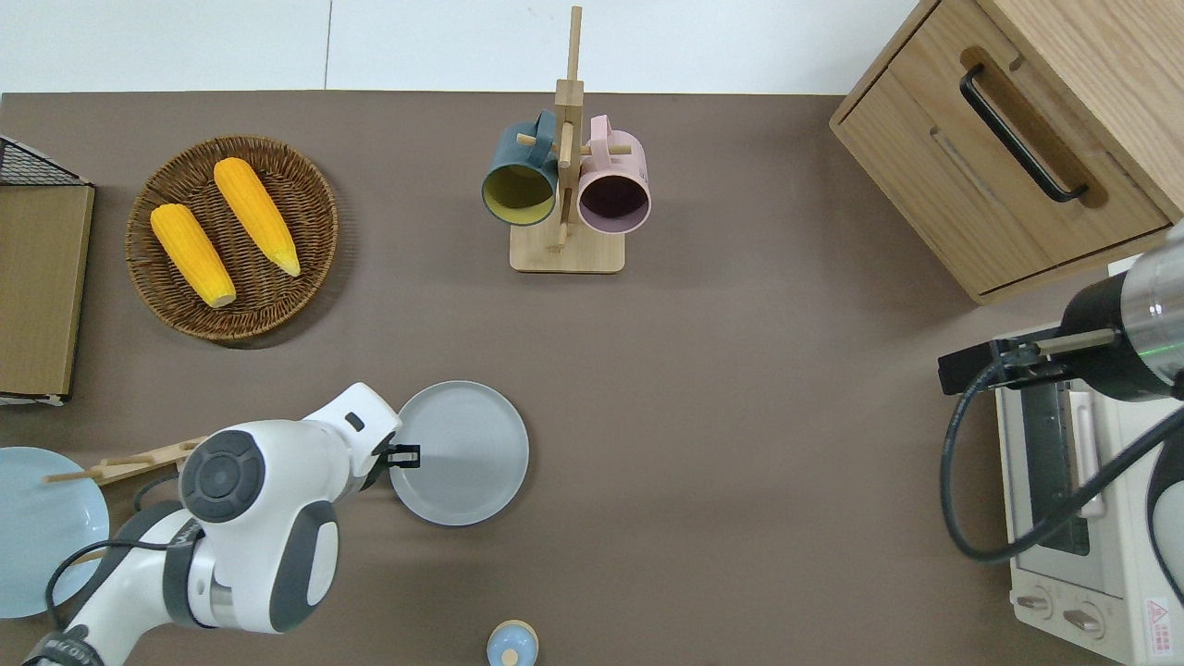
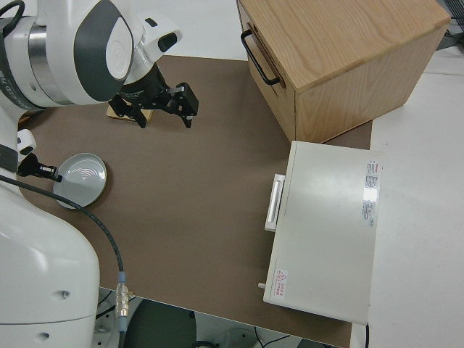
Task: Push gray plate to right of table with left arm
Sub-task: 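Place the left gripper against the gray plate's near edge, then push the gray plate with the left gripper toward the toaster oven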
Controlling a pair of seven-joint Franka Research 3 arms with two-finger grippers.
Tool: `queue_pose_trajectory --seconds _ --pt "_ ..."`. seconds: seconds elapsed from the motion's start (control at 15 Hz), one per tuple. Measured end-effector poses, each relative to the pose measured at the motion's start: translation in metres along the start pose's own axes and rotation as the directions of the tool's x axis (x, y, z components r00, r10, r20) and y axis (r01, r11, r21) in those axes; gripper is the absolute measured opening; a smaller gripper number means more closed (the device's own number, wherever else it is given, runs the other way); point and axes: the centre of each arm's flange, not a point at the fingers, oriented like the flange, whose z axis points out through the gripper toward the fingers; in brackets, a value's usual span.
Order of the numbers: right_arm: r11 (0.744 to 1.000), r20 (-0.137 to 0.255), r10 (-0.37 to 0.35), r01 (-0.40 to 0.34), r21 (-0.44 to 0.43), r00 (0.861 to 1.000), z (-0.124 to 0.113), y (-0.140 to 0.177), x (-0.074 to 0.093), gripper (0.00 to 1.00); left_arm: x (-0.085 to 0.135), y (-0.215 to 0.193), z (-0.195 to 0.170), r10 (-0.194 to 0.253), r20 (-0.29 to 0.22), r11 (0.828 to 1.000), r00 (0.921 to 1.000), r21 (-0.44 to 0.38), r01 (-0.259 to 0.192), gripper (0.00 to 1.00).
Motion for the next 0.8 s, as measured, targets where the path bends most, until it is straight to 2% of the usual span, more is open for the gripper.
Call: queue_pose_trajectory --seconds 0.47,0.8 --pt "1.000 0.000 0.000 0.000 0.000 1.000 0.000 0.000 0.000 0.99 -0.004 0.109 0.014 -0.020 -0.001 0.999 0.9998 -0.028 0.020 0.04" --pt "1.000 0.000 0.000 0.000 0.000 1.000 0.000 0.000 0.000 0.99 -0.008 0.163 0.021 -0.032 -0.001 0.998 0.9995 -0.049 0.032 0.04"
